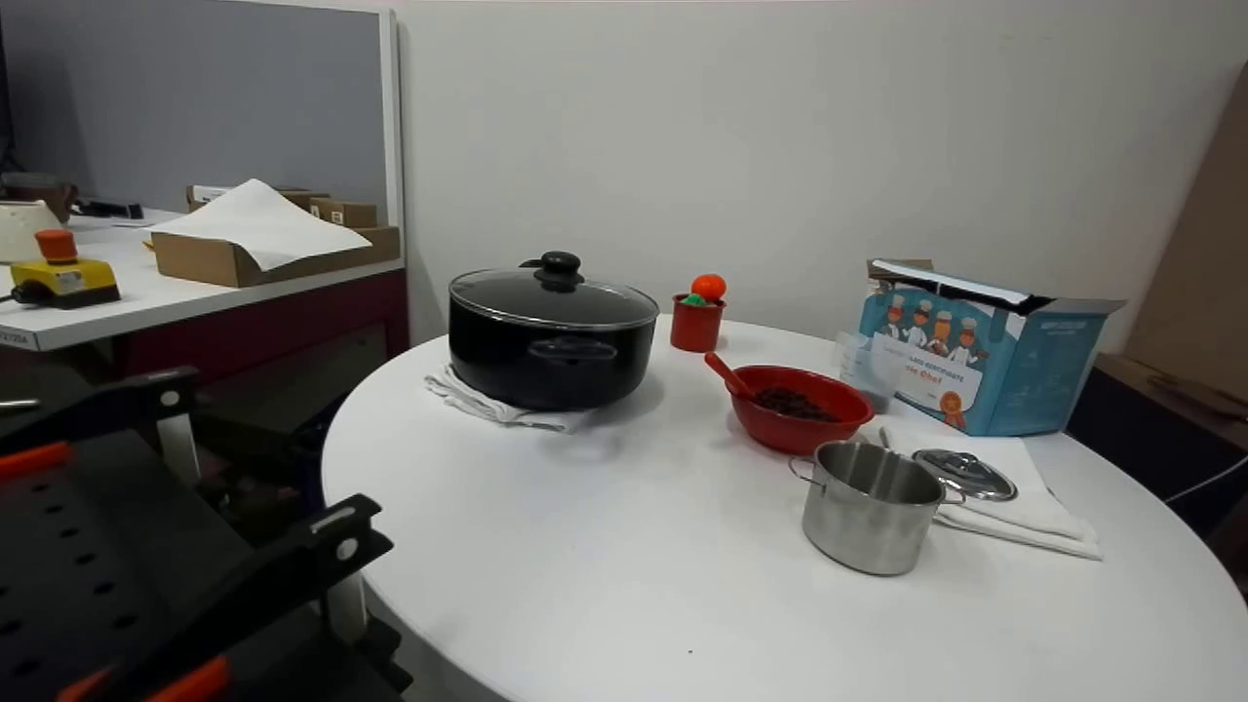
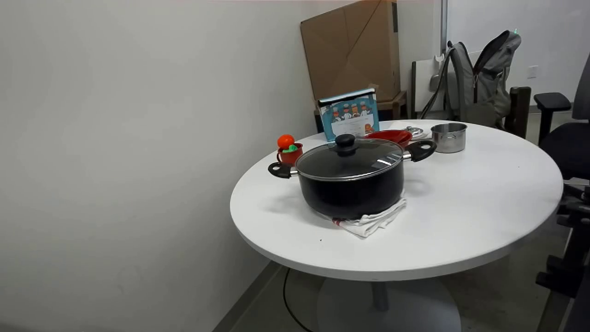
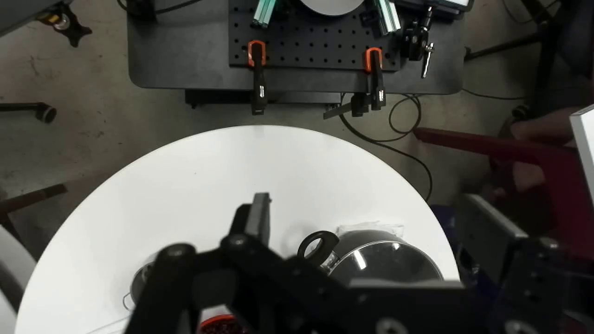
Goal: Put a spoonful of the things in the red bowl into the small pot, then cover it and then uncover the big pot
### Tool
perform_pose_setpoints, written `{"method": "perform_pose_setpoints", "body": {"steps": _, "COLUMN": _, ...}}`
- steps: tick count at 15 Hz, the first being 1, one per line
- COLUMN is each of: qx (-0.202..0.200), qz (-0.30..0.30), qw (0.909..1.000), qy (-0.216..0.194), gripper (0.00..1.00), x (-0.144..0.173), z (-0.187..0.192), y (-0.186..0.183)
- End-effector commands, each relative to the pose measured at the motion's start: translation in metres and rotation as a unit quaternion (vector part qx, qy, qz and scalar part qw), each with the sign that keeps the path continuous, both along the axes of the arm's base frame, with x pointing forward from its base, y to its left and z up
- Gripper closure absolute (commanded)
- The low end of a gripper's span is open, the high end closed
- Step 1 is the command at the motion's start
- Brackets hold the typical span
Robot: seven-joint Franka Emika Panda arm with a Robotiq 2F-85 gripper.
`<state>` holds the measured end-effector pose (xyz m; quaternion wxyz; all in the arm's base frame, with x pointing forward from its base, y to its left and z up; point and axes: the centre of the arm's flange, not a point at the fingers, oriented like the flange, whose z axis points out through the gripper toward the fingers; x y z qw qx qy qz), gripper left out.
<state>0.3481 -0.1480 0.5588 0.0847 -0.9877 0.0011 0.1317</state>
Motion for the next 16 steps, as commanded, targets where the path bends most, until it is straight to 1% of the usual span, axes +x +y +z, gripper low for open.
{"method": "perform_pose_setpoints", "body": {"steps": 1, "qx": -0.015, "qz": -0.020, "qw": 0.9995, "qy": -0.019, "gripper": 0.00, "x": 0.007, "z": -0.006, "y": -0.003}}
{"method": "perform_pose_setpoints", "body": {"steps": 5, "qx": -0.051, "qz": -0.056, "qw": 0.9951, "qy": -0.065, "gripper": 0.00, "x": 0.030, "z": -0.025, "y": -0.006}}
{"method": "perform_pose_setpoints", "body": {"steps": 7, "qx": -0.059, "qz": -0.070, "qw": 0.9928, "qy": -0.077, "gripper": 0.00, "x": 0.043, "z": -0.039, "y": -0.006}}
{"method": "perform_pose_setpoints", "body": {"steps": 13, "qx": -0.061, "qz": -0.114, "qw": 0.9884, "qy": -0.079, "gripper": 0.00, "x": 0.090, "z": -0.104, "y": -0.005}}
{"method": "perform_pose_setpoints", "body": {"steps": 16, "qx": -0.075, "qz": -0.129, "qw": 0.9842, "qy": -0.095, "gripper": 0.00, "x": 0.115, "z": -0.144, "y": -0.005}}
